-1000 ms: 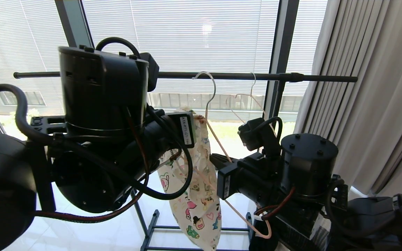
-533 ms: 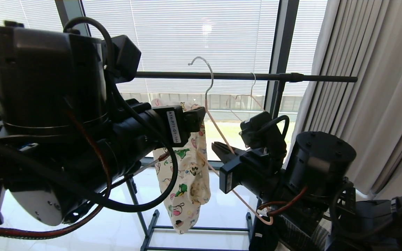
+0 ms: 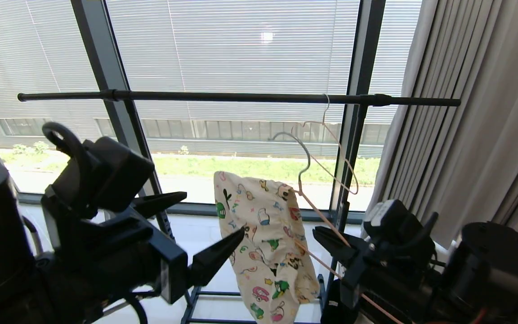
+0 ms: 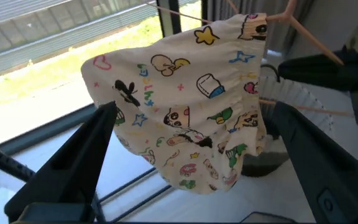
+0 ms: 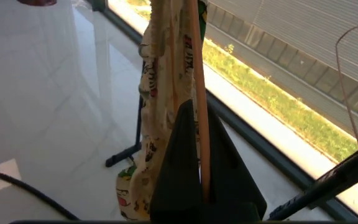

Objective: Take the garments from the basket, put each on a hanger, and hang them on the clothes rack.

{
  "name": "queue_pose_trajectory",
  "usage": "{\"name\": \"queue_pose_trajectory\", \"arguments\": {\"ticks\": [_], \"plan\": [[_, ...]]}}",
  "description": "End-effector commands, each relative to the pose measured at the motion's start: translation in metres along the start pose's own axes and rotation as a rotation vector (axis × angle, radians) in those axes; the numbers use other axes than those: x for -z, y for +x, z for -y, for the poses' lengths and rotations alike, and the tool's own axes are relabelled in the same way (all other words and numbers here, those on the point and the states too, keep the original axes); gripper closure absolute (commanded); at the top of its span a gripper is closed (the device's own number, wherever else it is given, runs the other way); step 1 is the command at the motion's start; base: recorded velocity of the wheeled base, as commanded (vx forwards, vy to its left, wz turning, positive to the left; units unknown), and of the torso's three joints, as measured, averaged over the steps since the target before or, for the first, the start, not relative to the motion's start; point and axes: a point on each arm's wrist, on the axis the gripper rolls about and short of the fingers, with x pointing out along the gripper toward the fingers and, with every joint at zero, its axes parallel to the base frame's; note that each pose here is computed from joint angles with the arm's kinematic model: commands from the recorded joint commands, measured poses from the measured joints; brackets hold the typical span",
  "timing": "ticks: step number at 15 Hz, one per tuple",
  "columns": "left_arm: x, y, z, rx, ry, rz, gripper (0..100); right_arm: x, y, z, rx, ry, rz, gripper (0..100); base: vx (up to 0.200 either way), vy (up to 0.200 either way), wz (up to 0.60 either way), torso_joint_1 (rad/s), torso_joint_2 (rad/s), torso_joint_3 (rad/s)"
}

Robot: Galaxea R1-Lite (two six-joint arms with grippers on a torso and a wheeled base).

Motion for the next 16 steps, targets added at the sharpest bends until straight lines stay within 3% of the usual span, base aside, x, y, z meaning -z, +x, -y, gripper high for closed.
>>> {"name": "queue_pose_trajectory", "arguments": {"ticks": [1, 3, 5, 8, 11, 16], "plan": [[0.016, -0.018, 0.000, 0.096, 0.105, 0.012, 0, -0.001, -0.044, 0.002, -0.064, -0.057, 0.016, 100, 0.000, 0.000, 0.00, 0.000, 0.00, 0.000], [0.029, -0.020, 0.004, 0.259, 0.240, 0.010, 0, 0.010, -0.063, -0.002, -0.133, -0.090, -0.015, 100, 0.000, 0.000, 0.00, 0.000, 0.00, 0.000], [0.039, -0.021, 0.008, 0.394, 0.297, 0.016, 0, 0.018, -0.077, -0.014, -0.225, -0.123, -0.038, 100, 0.000, 0.000, 0.00, 0.000, 0.00, 0.000], [0.054, -0.024, 0.016, 0.474, 0.310, -0.021, 0, 0.023, -0.090, -0.042, -0.391, -0.153, -0.047, 100, 0.000, 0.000, 0.00, 0.000, 0.00, 0.000], [0.074, -0.028, 0.022, 0.524, 0.321, -0.088, 0, 0.023, -0.090, -0.052, -0.443, -0.196, -0.037, 100, 0.000, 0.000, 0.00, 0.000, 0.00, 0.000], [0.081, -0.020, 0.025, 0.540, 0.324, -0.142, 0, 0.020, -0.093, -0.068, -0.524, -0.217, -0.009, 100, 0.000, 0.000, 0.00, 0.000, 0.00, 0.000]]}}
